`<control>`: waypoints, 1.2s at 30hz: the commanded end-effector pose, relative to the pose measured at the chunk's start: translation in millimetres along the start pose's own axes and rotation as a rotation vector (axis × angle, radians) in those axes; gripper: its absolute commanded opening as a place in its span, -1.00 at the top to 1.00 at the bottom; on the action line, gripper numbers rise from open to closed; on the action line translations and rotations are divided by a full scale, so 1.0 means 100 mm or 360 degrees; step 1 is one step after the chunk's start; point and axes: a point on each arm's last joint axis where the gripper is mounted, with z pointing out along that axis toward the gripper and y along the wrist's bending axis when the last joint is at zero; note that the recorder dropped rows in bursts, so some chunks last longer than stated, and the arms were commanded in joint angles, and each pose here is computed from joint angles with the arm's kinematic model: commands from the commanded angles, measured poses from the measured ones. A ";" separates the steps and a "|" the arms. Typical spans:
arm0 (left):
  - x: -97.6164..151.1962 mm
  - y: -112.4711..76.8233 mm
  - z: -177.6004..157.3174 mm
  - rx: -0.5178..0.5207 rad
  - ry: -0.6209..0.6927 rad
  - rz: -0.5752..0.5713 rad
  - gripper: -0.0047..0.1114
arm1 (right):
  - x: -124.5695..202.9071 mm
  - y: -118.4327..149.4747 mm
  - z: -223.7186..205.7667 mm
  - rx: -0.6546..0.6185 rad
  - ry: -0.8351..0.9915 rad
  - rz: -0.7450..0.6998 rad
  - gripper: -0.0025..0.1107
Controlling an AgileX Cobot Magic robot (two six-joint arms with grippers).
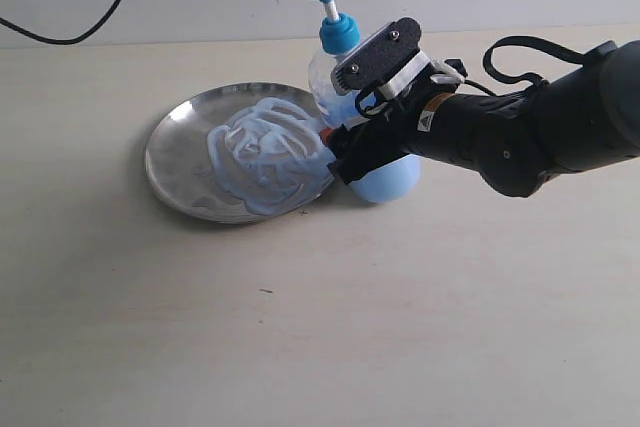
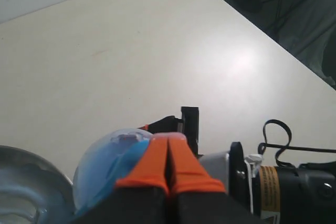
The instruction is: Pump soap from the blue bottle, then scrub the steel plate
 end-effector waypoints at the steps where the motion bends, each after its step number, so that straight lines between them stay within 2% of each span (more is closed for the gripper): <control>1: 0.02 -0.07 -0.01 0.0034 0.0037 0.0025 0.92 | -0.19 -0.08 -0.03 0.0067 -0.0198 -0.0022 0.96; 11: -0.01 0.01 -0.01 -0.0101 -0.0014 0.0071 0.92 | -0.18 -0.07 -0.03 0.0066 -0.0195 -0.0022 0.96; 16: 0.01 0.01 0.00 -0.0086 0.0006 0.0067 0.92 | -0.18 -0.07 -0.03 0.0066 -0.0195 -0.0022 0.96; 20: 0.10 0.04 0.08 -0.0024 0.0098 0.0045 0.92 | -0.18 -0.07 -0.03 0.0066 -0.0195 -0.0022 0.96; 36: 0.24 0.13 0.24 -0.0005 0.0216 -0.0020 0.92 | -0.19 -0.08 -0.03 0.0067 -0.0198 -0.0022 0.96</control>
